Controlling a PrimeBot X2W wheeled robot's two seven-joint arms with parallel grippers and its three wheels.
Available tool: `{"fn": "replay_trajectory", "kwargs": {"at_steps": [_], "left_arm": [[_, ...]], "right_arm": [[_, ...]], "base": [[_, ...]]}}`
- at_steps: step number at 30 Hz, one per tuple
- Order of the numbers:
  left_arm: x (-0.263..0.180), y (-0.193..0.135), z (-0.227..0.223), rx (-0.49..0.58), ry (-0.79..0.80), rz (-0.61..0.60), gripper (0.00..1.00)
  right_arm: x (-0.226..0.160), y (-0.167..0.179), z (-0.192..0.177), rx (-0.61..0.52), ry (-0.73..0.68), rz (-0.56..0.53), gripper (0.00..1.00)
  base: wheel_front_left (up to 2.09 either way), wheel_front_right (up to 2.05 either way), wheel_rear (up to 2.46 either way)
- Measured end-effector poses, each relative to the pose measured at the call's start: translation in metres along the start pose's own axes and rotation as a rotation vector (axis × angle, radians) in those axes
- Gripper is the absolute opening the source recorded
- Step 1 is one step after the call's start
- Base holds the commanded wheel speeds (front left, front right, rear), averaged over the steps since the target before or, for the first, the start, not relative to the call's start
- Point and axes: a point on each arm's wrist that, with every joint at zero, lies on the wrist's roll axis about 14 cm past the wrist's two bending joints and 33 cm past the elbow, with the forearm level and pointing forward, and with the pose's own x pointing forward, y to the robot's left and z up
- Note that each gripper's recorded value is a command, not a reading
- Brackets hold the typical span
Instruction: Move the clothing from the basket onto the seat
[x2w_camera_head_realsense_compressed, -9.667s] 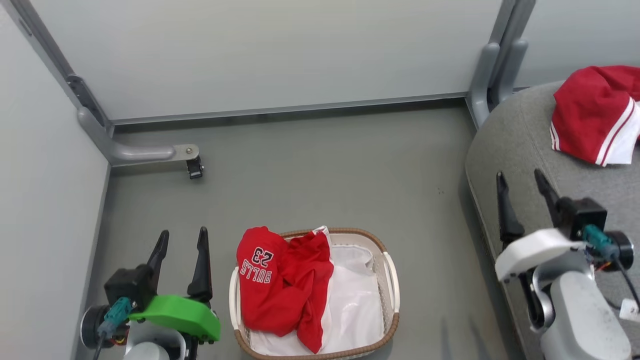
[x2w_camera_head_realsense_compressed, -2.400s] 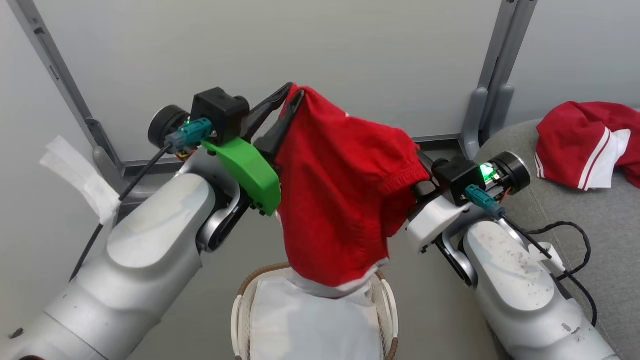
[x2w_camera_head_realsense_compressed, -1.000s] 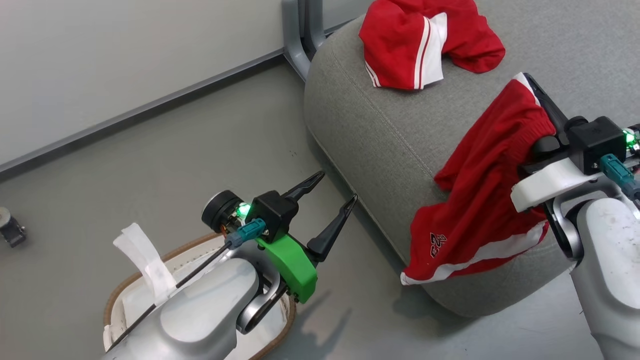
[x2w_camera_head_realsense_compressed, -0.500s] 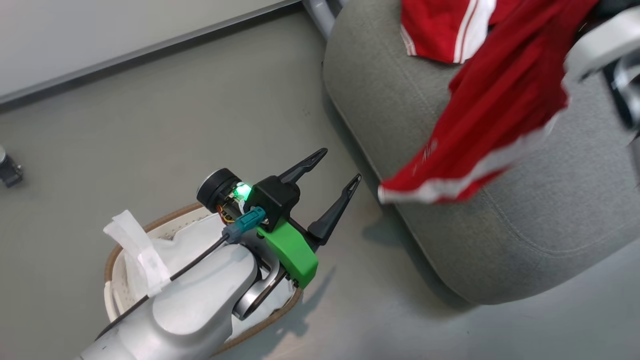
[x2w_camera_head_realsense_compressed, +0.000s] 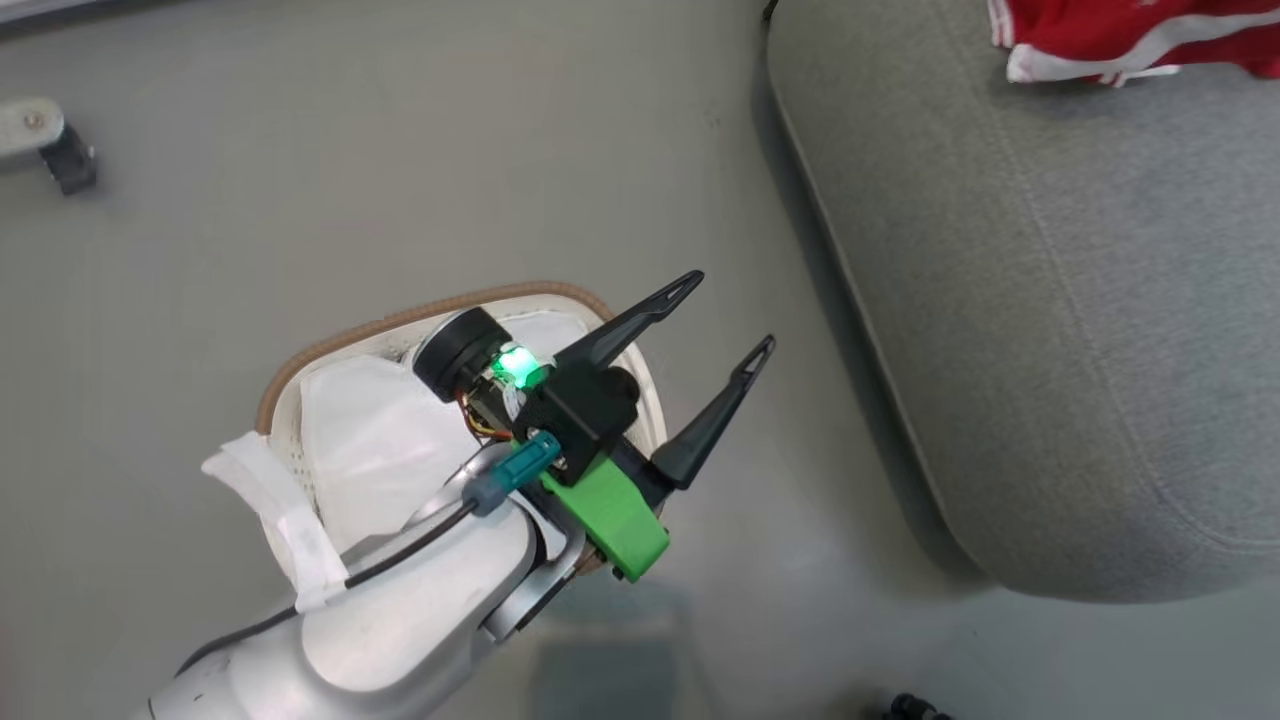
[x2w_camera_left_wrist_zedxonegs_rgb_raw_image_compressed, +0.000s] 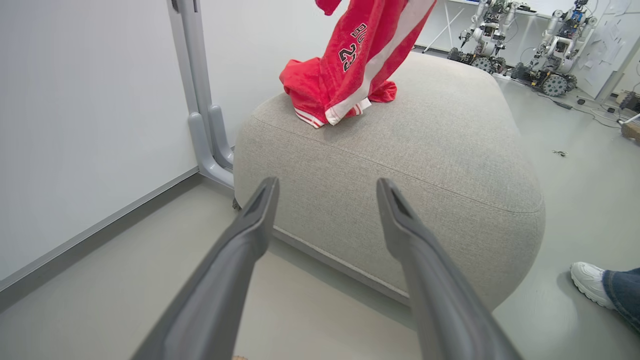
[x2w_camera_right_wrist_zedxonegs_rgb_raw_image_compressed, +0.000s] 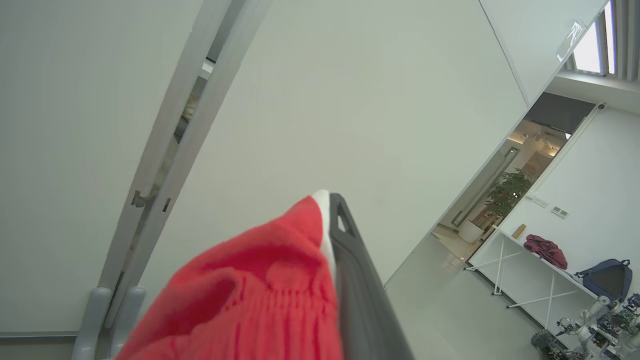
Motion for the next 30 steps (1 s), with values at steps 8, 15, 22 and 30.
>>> {"fn": "replay_trajectory", "kwargs": {"at_steps": [8,15,22,30], "left_arm": [[-0.004,0.018,-0.015,-0.022,0.007,0.018,1.0],[-0.012,0.037,-0.04,-0.047,0.056,0.044,1.0],[-0.02,0.052,-0.063,-0.062,0.099,0.074,1.0],[-0.017,0.055,-0.065,-0.053,0.106,0.077,1.0]], "right_arm": [[0.013,0.016,-0.098,0.027,0.192,-0.044,0.0],[-0.002,0.069,-0.192,0.039,0.357,0.0,0.0],[-0.033,0.137,-0.263,0.047,0.515,0.102,1.0],[-0.077,0.166,-0.294,0.056,0.61,0.174,1.0]], "base": [[0.0,0.0,0.0],[0.0,0.0,0.0],[0.0,0.0,0.0],[0.0,0.0,0.0]]}}
